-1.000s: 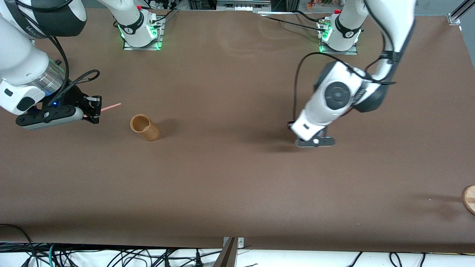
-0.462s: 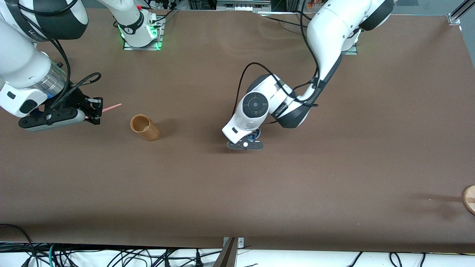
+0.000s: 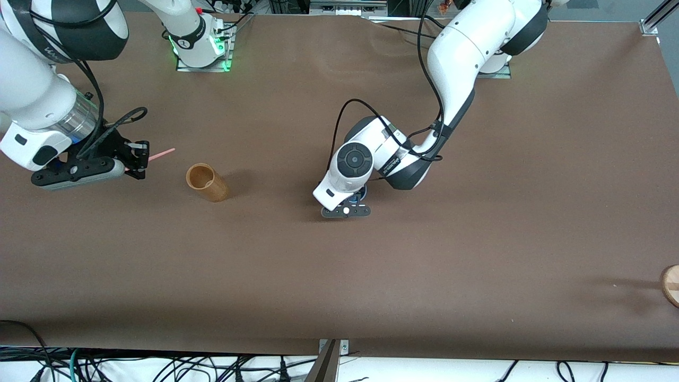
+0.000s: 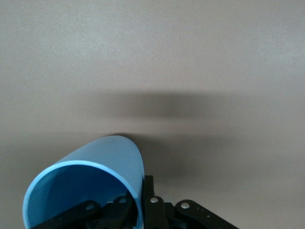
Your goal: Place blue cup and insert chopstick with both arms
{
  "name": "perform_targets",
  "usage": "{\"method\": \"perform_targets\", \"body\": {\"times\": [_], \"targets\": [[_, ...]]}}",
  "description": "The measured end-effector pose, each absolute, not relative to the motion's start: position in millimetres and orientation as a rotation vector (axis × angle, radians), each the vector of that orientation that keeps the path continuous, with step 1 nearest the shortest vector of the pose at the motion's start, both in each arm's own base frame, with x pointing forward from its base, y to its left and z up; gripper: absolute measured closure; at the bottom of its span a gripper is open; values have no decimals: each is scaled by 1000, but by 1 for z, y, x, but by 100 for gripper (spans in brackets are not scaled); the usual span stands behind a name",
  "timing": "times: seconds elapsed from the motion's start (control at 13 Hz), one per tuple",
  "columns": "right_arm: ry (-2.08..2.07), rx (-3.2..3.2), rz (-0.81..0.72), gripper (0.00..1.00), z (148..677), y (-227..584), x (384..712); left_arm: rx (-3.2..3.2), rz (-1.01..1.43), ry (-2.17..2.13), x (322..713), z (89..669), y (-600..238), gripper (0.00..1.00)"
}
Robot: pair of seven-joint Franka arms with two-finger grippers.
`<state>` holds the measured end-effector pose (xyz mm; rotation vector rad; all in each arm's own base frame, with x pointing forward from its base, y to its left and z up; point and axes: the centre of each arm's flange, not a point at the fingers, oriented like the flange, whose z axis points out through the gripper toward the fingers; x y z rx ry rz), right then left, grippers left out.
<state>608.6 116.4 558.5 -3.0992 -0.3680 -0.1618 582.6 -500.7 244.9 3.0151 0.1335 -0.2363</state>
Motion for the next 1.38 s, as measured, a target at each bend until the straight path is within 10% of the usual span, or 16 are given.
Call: {"method": "perform_targets", "body": {"times": [0.62, 1.38], "targets": [[-328, -3095, -165, 93, 559, 142, 604, 2930, -267, 337, 586, 272, -509, 2], [25, -2942, -383, 93, 526, 319, 616, 2999, -249, 107, 685, 423, -270, 0]]}}
